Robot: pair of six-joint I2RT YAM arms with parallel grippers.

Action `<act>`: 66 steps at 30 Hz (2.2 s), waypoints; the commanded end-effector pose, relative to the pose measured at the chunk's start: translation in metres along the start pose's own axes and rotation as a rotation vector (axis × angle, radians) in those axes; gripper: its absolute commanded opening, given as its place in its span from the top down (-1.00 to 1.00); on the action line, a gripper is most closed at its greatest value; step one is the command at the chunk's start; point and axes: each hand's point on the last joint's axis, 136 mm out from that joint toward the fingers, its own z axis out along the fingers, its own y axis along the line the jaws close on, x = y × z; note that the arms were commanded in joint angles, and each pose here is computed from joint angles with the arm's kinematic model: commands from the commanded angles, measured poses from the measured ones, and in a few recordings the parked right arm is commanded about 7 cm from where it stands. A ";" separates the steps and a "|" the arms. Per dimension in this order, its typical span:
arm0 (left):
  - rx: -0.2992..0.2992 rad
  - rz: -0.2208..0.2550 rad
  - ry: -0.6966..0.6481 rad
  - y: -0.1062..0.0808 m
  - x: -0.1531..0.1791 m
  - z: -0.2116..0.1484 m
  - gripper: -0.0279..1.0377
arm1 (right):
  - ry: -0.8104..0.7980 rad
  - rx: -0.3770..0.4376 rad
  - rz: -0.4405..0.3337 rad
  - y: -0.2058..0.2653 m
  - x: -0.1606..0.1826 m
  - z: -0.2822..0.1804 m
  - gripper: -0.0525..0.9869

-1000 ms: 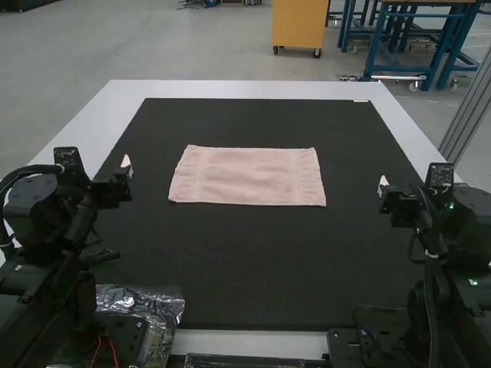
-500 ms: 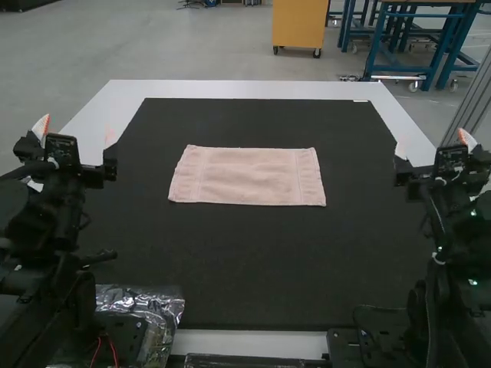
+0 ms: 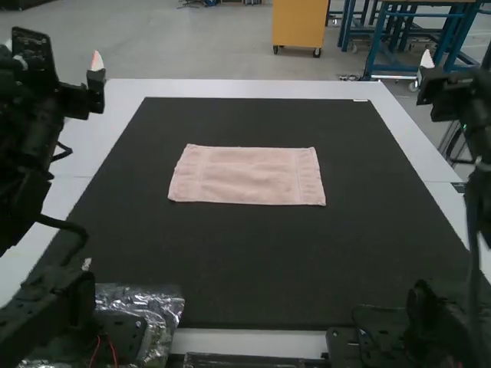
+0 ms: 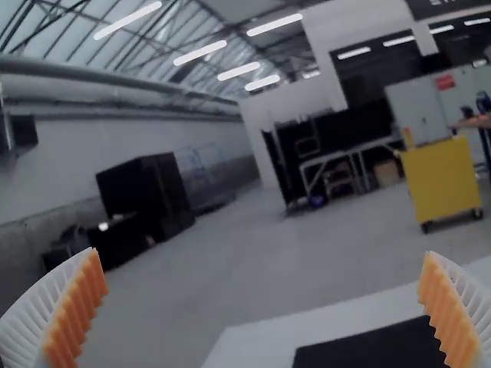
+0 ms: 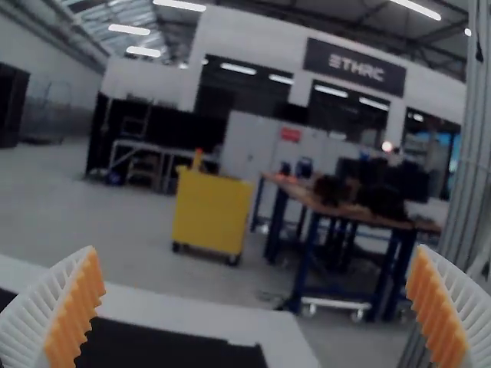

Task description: Fold the towel.

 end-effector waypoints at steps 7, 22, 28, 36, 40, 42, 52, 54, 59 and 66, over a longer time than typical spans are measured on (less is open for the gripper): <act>0.145 -0.223 0.404 -0.061 0.096 0.097 -0.84 | 0.486 -0.183 0.325 0.043 0.110 0.090 -0.84; 0.296 -0.394 0.819 -0.134 0.258 0.110 -0.84 | 0.840 -0.344 0.370 0.132 0.256 0.083 -0.83; 0.313 -0.373 0.880 -0.151 0.300 0.112 -0.85 | 0.845 -0.410 0.315 0.175 0.275 0.086 -0.82; 0.342 -0.363 0.918 -0.169 0.337 0.118 -0.85 | 0.892 -0.439 0.298 0.204 0.319 0.089 -0.82; 0.340 -0.361 0.917 -0.174 0.348 0.124 -0.84 | 0.912 -0.439 0.291 0.209 0.339 0.095 -0.82; 0.341 -0.356 0.919 -0.176 0.354 0.127 -0.84 | 0.918 -0.437 0.291 0.209 0.346 0.099 -0.82; 0.350 -0.335 0.932 -0.188 0.380 0.147 -0.85 | 0.917 -0.440 0.280 0.217 0.378 0.126 -0.82; 0.349 -0.336 0.934 -0.189 0.385 0.152 -0.85 | 0.916 -0.434 0.281 0.217 0.384 0.133 -0.82; 0.359 -0.318 0.944 -0.195 0.398 0.158 -0.85 | 0.925 -0.422 0.284 0.215 0.400 0.143 -0.82; 0.374 -0.300 0.977 -0.202 0.414 0.159 -0.84 | 0.939 -0.420 0.276 0.216 0.413 0.147 -0.82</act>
